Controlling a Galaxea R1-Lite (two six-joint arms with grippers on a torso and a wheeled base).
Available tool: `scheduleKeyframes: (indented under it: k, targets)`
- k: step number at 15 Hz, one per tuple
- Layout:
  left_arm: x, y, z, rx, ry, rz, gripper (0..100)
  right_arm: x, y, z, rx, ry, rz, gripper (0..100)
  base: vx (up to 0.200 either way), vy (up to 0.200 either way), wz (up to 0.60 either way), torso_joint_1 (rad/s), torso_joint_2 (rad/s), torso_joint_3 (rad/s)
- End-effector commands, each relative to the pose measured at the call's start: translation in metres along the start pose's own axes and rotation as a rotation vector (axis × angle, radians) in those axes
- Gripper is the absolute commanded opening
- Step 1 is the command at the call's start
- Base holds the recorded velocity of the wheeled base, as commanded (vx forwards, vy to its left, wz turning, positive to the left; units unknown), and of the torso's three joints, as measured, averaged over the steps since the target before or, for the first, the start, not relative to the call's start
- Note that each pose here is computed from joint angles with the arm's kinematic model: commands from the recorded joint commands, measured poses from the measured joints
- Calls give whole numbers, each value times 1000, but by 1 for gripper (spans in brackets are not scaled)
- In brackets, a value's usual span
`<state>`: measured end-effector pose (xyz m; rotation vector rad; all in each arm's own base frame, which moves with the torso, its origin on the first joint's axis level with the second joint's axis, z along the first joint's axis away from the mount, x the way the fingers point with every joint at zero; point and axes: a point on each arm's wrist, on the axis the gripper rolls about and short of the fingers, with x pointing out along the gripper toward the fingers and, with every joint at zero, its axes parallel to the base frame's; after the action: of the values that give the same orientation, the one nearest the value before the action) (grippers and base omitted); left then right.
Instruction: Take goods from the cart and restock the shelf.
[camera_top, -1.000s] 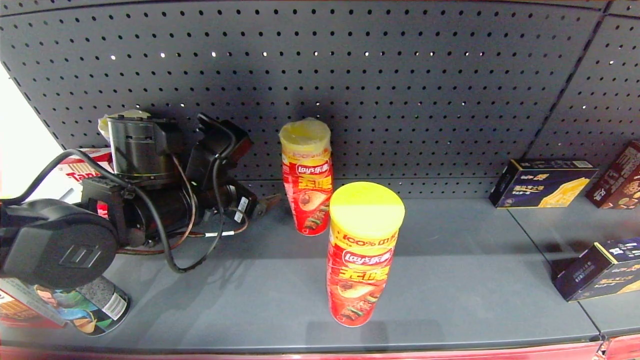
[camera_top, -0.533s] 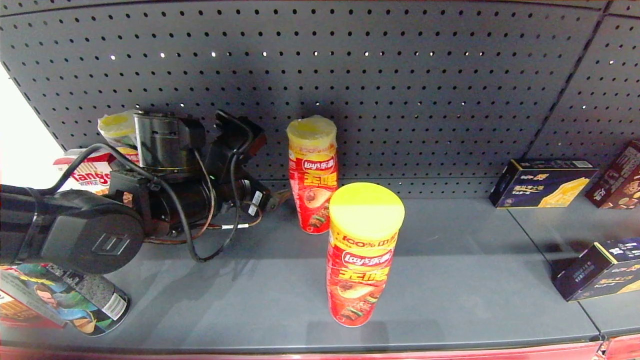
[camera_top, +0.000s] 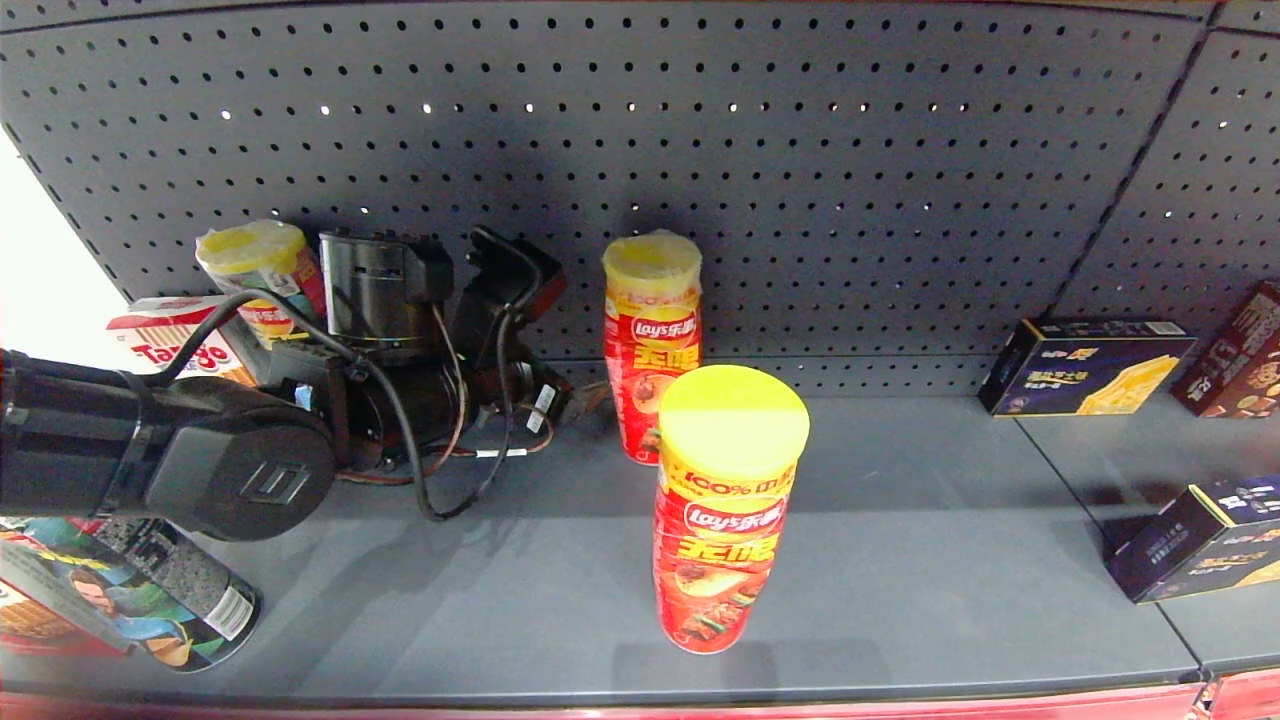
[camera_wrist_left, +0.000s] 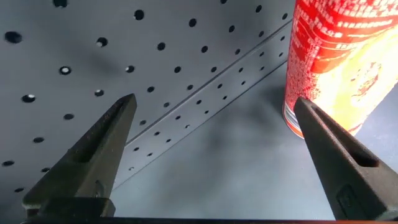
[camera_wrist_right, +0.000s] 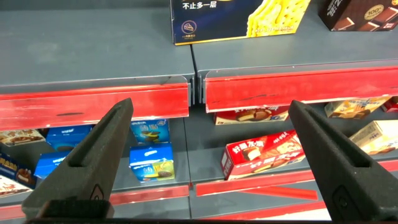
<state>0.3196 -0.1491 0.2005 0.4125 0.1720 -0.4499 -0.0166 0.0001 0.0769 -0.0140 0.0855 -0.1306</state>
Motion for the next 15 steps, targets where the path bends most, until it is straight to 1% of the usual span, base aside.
scheduleKeyframes:
  k: [1, 3, 5, 11, 13, 15]
  targets:
    - [4, -3, -1, 2, 5, -8, 100, 0, 0, 0, 0, 1, -1, 100, 0, 0, 0, 0, 0, 0]
    - [6, -4, 1, 3, -1, -11, 100, 0, 0, 0, 0, 1, -1, 100, 0, 0, 0, 0, 0, 0]
    - [6, -8, 2, 4, -3, -20, 100, 0, 0, 0, 0, 1, -1, 100, 0, 0, 0, 0, 0, 0]
    - [10, -9, 0, 5, 1, -24, 100, 0, 0, 0, 0, 1, -1, 100, 0, 0, 0, 0, 0, 0]
    - [10, -8, 3, 6, -8, -21, 100, 0, 0, 0, 0, 1, -1, 100, 0, 0, 0, 0, 0, 0]
    - [13, -12, 2, 8, -5, -30, 100, 0, 0, 0, 0, 1, -1, 100, 0, 0, 0, 0, 0, 0]
